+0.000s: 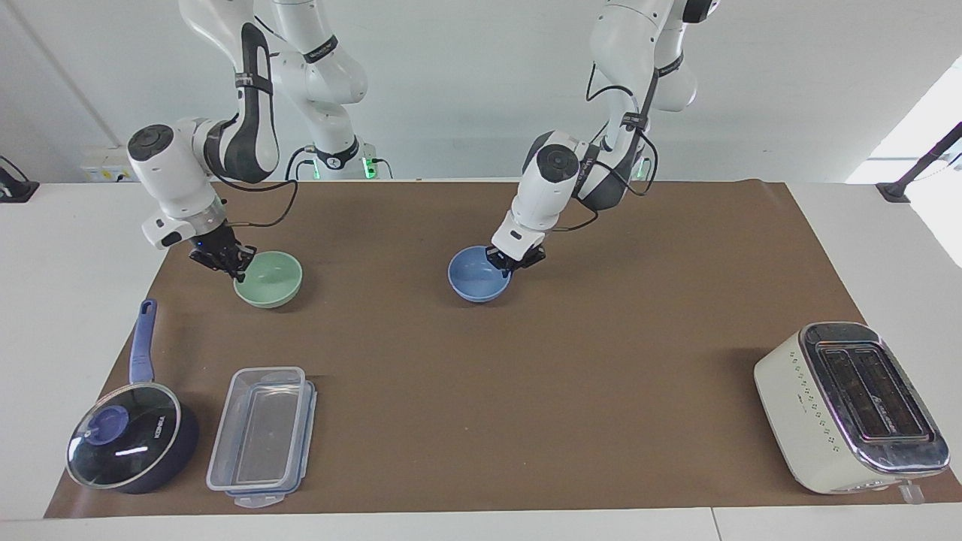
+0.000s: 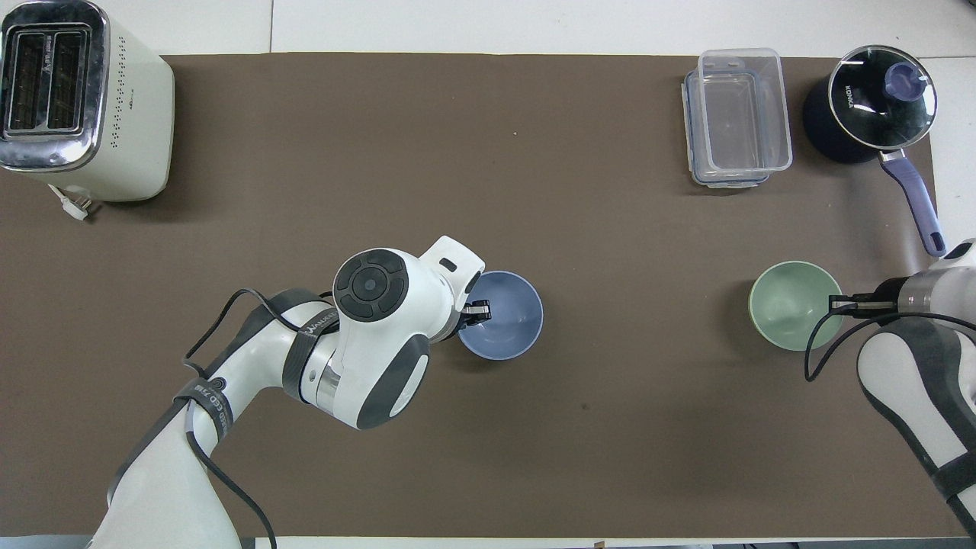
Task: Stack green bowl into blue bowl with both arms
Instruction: 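Release the blue bowl with the left gripper while the right gripper carries the green bowl, then lower the green bowl into the blue bowl while the left gripper returns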
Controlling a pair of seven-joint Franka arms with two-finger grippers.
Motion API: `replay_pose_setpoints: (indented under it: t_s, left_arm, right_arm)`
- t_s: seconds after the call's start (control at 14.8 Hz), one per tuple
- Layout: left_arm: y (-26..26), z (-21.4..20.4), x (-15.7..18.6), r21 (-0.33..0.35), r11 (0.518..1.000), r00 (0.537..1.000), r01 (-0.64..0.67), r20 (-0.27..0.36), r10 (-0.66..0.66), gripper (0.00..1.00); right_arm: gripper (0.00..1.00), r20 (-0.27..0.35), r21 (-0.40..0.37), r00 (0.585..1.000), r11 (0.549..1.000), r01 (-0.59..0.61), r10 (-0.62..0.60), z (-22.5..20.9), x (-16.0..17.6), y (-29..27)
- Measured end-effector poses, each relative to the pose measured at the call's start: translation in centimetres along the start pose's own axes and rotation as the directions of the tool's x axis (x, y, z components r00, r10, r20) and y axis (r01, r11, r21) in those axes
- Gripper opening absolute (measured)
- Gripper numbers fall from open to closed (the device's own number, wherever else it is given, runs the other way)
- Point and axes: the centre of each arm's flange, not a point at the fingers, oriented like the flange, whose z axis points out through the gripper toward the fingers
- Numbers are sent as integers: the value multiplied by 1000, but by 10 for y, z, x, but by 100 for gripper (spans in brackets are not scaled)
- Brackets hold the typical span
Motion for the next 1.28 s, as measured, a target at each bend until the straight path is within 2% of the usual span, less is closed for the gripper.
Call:
replay_pose_setpoints:
  t_s: [0.07, 0.13, 0.47, 0.67, 0.81, 1.01, 1.28]
  left_arm:
    - [0, 0, 0, 1, 1000, 1000, -1, 0, 1, 4]
    - [-1, 0, 0, 1, 1000, 1000, -2, 0, 2, 11]
    - [-4, -12, 6, -5, 1000, 1000, 7, -8, -7, 70]
    - [-34, -70, 35, 0, 999, 999, 38, 15, -38, 100]
    - [-76, -122, 62, 13, 999, 999, 36, 28, -36, 100]
    - [-156, -183, 96, 51, 999, 1000, -4, 30, 3, 100]
    - [-257, -237, 105, 75, 990, 992, -116, 56, 112, 100]
  right_arm:
    - [4, 3, 1, 1000, 1000, 7, -7, -15, 6, -3]
    - [4, 5, 3, 1000, 1000, 16, -16, -29, 12, -6]
    - [4, -10, 10, 999, 999, 41, -41, -68, 23, -60]
    - [4, -6, 18, 1000, 1000, 23, -22, -80, 18, -125]
    - [4, -7, 37, 1000, 999, 20, -20, -86, 11, -173]
    - [4, -4, 114, 1000, 993, 31, -30, -88, -2, -240]
    - [4, -56, 150, 996, 986, 79, -72, -77, -15, -316]
